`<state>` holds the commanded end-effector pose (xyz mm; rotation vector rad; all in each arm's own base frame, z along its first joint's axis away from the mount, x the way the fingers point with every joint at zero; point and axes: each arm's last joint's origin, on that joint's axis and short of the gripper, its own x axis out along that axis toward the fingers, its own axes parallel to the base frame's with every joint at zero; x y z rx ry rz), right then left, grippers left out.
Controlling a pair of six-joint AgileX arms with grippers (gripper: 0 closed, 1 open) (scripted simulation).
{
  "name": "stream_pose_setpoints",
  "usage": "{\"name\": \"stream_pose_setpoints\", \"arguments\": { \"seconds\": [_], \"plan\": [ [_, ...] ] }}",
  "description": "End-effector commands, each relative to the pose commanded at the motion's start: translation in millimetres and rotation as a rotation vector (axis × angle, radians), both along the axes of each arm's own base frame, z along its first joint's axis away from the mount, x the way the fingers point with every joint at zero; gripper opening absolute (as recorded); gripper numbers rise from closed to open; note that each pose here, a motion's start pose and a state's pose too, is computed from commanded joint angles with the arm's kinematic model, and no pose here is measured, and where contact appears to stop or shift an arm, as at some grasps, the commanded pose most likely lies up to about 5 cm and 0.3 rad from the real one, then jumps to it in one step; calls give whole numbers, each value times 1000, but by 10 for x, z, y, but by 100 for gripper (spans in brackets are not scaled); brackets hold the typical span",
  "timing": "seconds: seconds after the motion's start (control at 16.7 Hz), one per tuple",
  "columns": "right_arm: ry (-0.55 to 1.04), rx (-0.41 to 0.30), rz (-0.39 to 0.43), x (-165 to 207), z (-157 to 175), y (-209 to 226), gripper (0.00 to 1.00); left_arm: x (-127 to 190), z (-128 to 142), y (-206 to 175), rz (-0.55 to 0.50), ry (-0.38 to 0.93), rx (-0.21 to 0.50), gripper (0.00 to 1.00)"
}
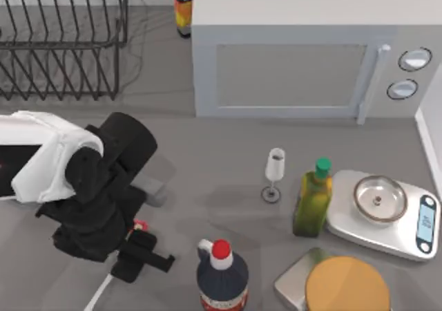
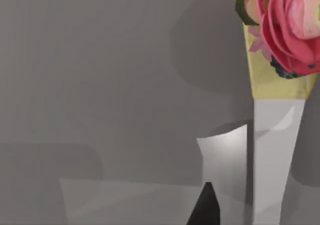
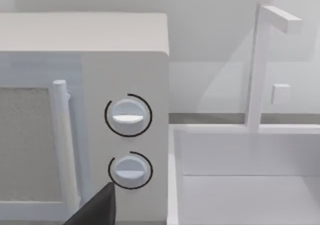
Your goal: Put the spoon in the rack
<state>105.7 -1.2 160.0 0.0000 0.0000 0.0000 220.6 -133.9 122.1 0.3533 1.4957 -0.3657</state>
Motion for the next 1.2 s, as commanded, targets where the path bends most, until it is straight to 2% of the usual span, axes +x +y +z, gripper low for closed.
{"name": "stream_pose_setpoints", "arguments": {
  "seconds": [0.12,0.3,0.54,0.78,0.9,1.2],
  "plan": [
    [0,0,0,0,0,0,100,83,180,-28,8,-6,1,0],
    [0,0,0,0,0,0,100,165,594,-72,11,8,11,0],
    [0,0,0,0,0,0,100,105,1261,-86,-5,50,29,0],
    [0,0,0,0,0,0,100,-15,1812,-11,-6,17,7,0],
    [0,0,0,0,0,0,100,-48,1915,18,-4,4,-1,0],
    [0,0,0,0,0,0,100,-39,1903,18,-3,5,0,0]
  ]
}}
